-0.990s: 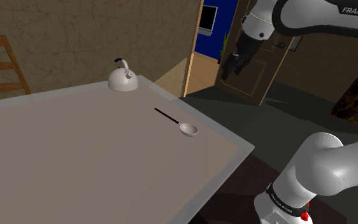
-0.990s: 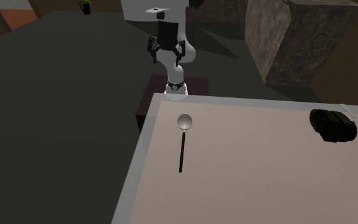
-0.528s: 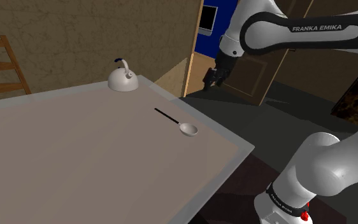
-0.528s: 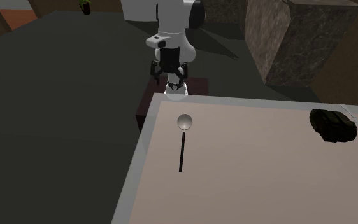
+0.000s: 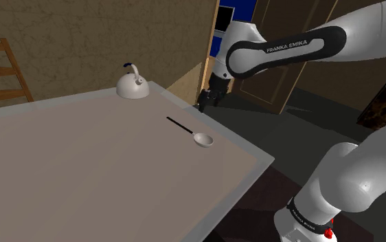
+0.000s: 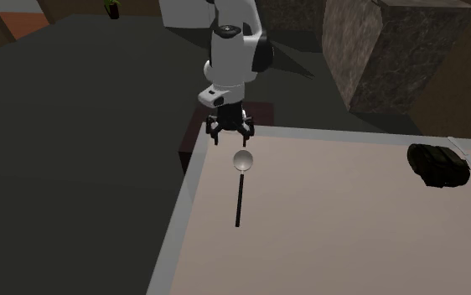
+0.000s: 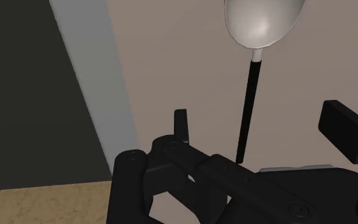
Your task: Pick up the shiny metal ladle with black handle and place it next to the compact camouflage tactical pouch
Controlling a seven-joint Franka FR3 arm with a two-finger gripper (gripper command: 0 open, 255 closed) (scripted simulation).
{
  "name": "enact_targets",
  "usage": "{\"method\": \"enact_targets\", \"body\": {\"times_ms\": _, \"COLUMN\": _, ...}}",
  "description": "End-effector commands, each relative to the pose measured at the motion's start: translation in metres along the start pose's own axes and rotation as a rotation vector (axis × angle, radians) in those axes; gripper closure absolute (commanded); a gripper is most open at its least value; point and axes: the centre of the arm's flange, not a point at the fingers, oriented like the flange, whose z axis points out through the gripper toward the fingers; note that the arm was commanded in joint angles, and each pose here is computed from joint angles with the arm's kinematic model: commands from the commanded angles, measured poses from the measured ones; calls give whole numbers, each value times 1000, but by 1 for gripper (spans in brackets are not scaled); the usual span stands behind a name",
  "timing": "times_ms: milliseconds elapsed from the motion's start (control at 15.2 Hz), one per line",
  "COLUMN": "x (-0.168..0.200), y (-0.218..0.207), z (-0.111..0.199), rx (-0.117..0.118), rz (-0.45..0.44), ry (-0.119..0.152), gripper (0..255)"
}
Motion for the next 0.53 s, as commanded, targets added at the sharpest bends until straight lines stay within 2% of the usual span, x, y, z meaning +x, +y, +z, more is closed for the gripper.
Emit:
{"method": "enact_targets", "body": {"times_ms": 0, "x": 12, "y": -4, "z": 23, "rx": 15, "rz": 2, "ry": -10, "gripper": 0}}
{"method": "enact_targets", "body": {"times_ms": 462, "x": 52, "y": -26, "z": 104, "rx": 66, "rz": 6, "ry": -48, "gripper": 0}}
